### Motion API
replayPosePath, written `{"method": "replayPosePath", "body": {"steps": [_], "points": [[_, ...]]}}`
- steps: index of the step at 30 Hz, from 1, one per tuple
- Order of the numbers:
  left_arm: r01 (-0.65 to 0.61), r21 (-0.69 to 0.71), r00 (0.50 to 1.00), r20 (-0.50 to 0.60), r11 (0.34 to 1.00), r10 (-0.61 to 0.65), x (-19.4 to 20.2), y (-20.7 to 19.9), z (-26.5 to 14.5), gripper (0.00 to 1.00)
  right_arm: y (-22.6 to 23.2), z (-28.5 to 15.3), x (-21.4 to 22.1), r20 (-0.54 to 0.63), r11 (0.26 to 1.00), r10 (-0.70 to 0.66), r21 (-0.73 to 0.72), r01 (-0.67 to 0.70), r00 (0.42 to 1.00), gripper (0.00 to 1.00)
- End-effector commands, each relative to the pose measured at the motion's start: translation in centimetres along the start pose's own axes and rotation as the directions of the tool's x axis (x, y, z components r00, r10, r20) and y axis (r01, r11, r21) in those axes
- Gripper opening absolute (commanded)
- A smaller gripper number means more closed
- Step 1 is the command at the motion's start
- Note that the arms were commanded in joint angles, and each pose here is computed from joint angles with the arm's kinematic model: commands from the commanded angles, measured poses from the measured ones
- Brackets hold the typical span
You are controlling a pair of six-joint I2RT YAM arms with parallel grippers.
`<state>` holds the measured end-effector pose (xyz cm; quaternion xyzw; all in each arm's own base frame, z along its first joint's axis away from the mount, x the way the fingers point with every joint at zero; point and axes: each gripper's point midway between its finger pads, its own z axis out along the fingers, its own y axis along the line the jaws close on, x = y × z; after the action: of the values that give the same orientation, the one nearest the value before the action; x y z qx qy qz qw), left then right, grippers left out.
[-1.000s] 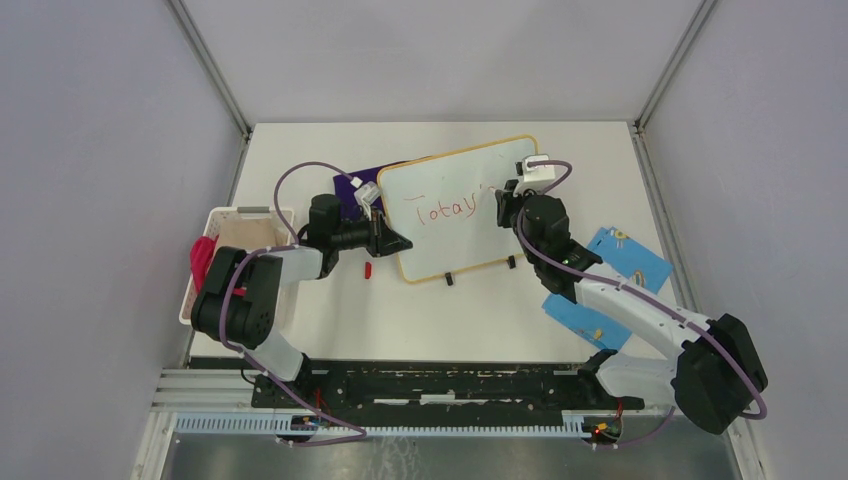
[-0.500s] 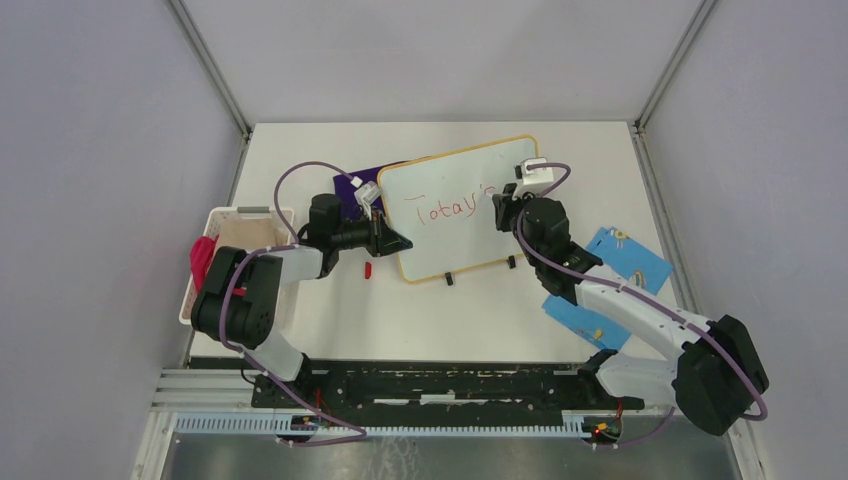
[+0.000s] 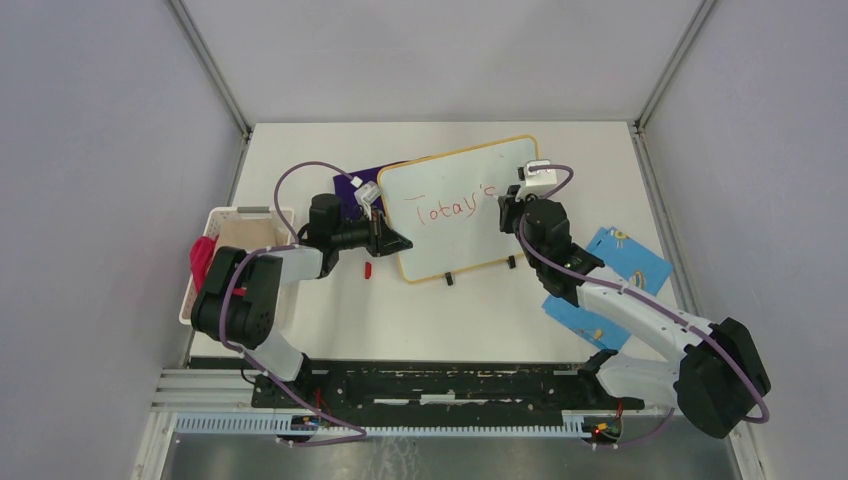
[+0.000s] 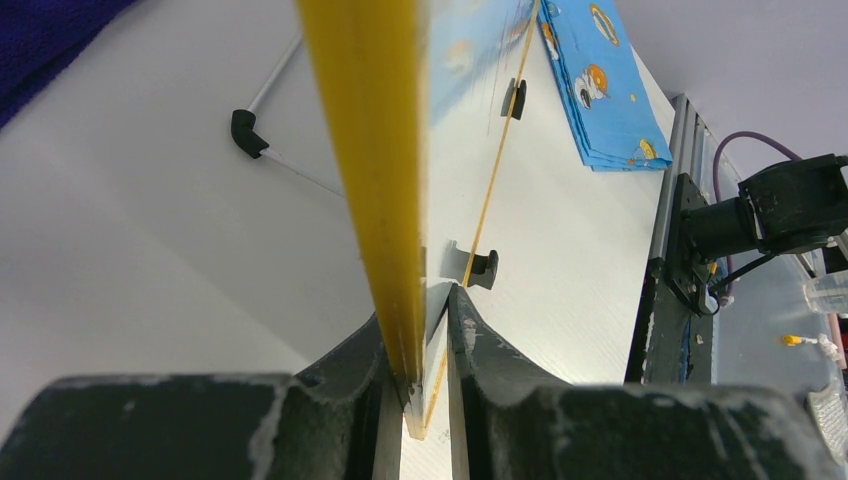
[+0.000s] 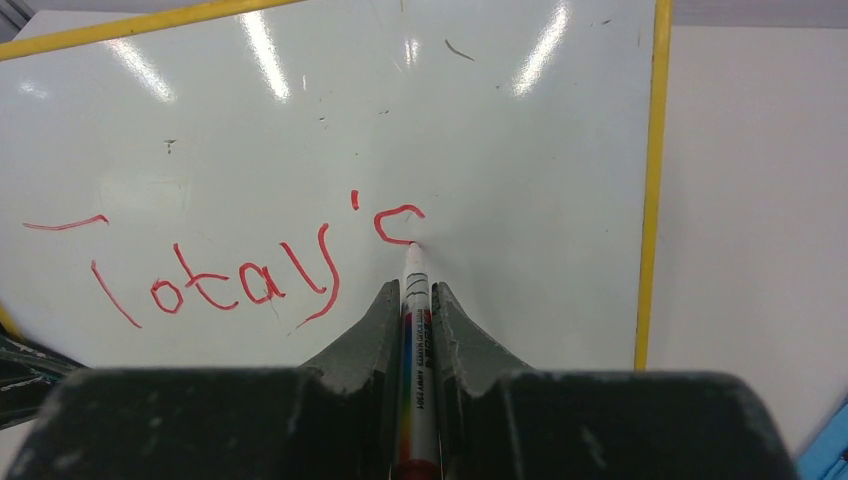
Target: Write a sentence on the whiteboard
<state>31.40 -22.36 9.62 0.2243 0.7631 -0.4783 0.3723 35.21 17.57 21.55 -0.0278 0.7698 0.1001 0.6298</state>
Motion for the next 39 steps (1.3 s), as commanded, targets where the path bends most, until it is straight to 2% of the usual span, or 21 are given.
{"method": "replayPosePath", "body": {"steps": [1,22,33,39], "points": [[-0.029,-0.162,0.999,-0.049,0.986,0.022,1.9,3.5,-0.2,0.02,-1.1,-0.3,-0.4,0.017,0.999,-0.004,0.049,0.003,1.0,0.0],[-0.044,-0.166,0.998,-0.06,0.985,0.034,2.0,3.3,-0.1,0.02,-0.9,-0.3,1.0,-0.046,0.999,-0.028,0.03,0.029,0.999,0.0],[-0.048,-0.167,0.997,-0.067,0.985,0.037,2.1,3.3,-0.1,0.02,1.1,-0.1,1.0,-0.062,0.998,0.0,-0.059,-0.004,0.998,0.0],[-0.049,-0.168,0.997,-0.07,0.985,0.038,2.2,3.3,0.0,0.02,1.8,-0.1,-0.2,-0.028,0.995,0.039,-0.086,-0.041,0.999,0.0]]}}
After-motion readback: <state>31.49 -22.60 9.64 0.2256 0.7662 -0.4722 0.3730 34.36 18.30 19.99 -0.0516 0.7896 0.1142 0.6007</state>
